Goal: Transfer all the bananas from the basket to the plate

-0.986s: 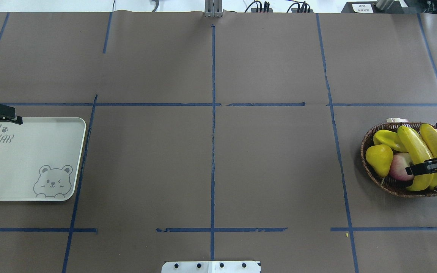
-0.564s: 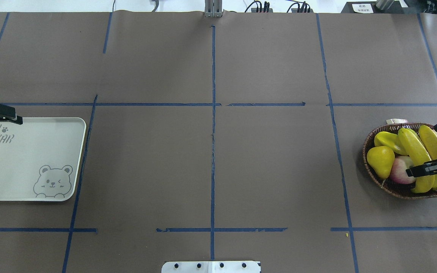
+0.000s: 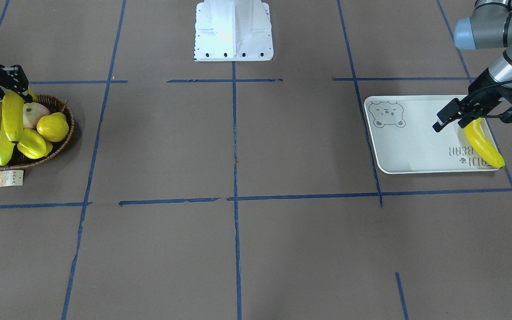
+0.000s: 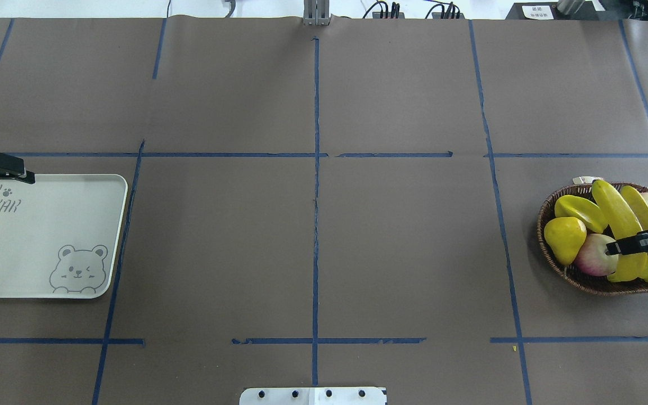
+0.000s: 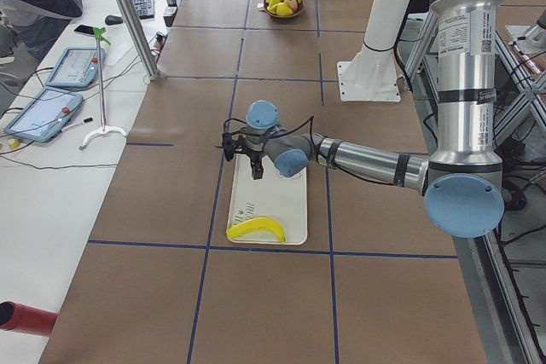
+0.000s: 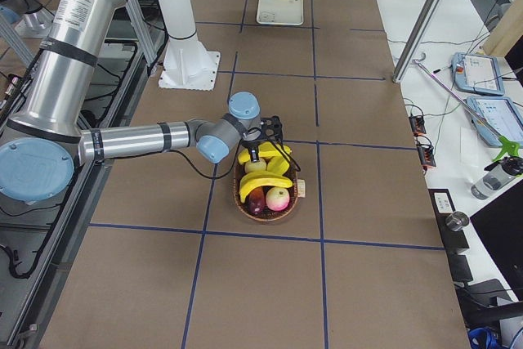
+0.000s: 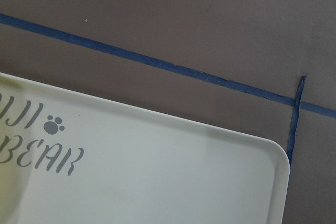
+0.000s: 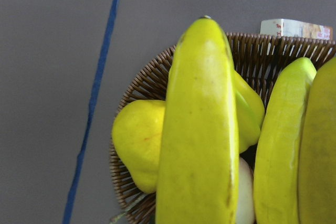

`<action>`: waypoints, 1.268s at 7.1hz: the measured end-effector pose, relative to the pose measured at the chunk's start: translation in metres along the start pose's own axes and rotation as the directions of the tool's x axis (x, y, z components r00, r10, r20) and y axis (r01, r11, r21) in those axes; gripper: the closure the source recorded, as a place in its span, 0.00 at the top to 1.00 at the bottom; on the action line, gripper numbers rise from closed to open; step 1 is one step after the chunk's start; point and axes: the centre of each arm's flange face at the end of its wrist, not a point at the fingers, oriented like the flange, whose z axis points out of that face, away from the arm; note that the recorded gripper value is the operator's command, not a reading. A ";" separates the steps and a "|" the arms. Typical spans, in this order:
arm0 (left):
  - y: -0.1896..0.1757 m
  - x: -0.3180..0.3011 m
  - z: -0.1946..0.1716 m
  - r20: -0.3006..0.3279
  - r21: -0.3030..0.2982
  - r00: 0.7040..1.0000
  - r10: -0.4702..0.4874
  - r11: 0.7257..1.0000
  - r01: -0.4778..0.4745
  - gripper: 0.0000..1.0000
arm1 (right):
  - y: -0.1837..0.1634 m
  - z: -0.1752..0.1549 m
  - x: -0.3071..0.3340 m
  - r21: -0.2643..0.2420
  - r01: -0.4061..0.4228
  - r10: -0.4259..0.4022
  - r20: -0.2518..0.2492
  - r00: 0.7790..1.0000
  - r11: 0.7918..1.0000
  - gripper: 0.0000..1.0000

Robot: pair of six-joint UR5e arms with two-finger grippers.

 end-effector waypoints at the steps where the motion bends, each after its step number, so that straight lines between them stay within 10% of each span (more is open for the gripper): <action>1: 0.001 0.005 -0.002 -0.012 0.004 1.000 0.010 1.000 -0.010 1.00 | -0.005 -0.021 -0.001 0.013 -0.018 0.017 0.054 0.998 1.000 0.05; 5: 0.004 0.103 -0.007 -0.221 0.051 0.960 0.169 0.985 -0.162 1.00 | -0.066 -0.039 -0.072 0.059 -0.115 0.101 0.194 0.976 0.992 0.08; 9: 0.020 0.249 -0.017 -0.398 -0.019 0.915 0.066 0.997 -0.080 1.00 | -0.110 -0.009 -0.206 0.083 -0.234 0.199 0.304 0.932 0.969 0.08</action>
